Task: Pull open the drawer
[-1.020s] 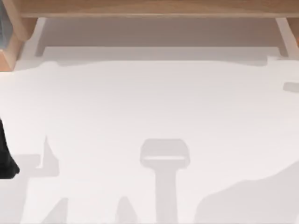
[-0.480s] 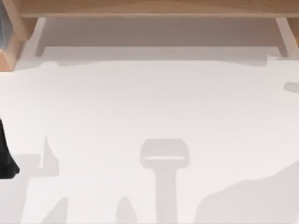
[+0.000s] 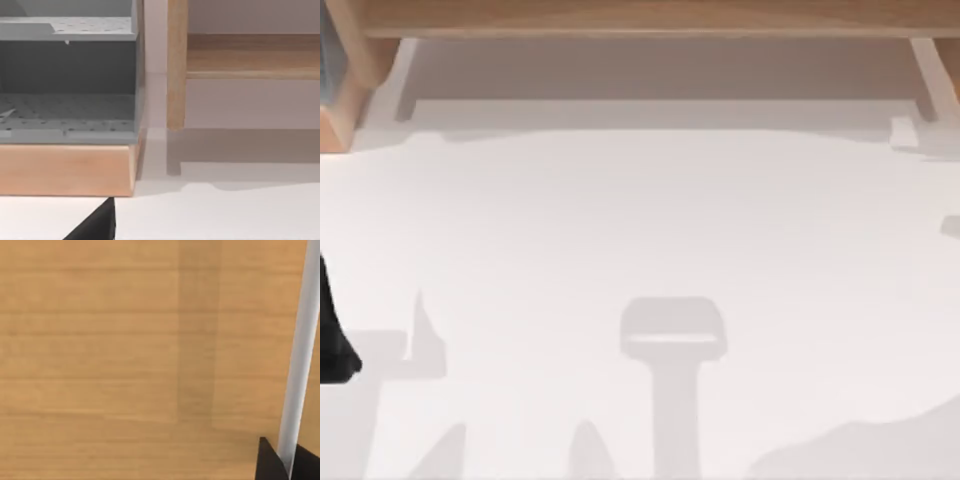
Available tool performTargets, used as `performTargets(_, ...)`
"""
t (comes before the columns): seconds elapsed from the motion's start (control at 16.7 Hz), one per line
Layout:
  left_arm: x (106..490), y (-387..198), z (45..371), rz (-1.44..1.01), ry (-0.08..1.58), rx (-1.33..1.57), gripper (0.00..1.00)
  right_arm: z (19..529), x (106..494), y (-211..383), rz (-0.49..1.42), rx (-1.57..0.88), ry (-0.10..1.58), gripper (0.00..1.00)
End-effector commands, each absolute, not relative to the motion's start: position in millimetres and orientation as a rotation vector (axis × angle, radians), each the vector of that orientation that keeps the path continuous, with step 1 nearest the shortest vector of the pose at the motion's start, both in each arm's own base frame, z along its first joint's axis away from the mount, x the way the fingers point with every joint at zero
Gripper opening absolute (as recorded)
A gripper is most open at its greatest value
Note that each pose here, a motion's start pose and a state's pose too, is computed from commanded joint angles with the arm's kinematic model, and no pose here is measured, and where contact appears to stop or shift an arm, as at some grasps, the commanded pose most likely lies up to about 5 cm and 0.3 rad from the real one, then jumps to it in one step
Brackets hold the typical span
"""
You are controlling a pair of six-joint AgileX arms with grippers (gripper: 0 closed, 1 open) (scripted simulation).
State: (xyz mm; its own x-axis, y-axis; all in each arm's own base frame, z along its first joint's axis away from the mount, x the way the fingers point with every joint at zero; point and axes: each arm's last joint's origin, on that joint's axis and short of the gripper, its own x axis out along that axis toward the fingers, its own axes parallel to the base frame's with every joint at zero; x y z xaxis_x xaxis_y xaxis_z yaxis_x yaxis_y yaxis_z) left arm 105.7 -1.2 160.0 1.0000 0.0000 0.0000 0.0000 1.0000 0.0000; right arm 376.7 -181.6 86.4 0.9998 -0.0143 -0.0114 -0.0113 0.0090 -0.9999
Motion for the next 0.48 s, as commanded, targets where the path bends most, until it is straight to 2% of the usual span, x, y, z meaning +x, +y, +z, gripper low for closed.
performTargets(0.48,105.7,-1.2,160.0,0.000,0.000,0.000,1.00,87.6,361.8,-181.2,-0.007,-1.567,0.012,0.00)
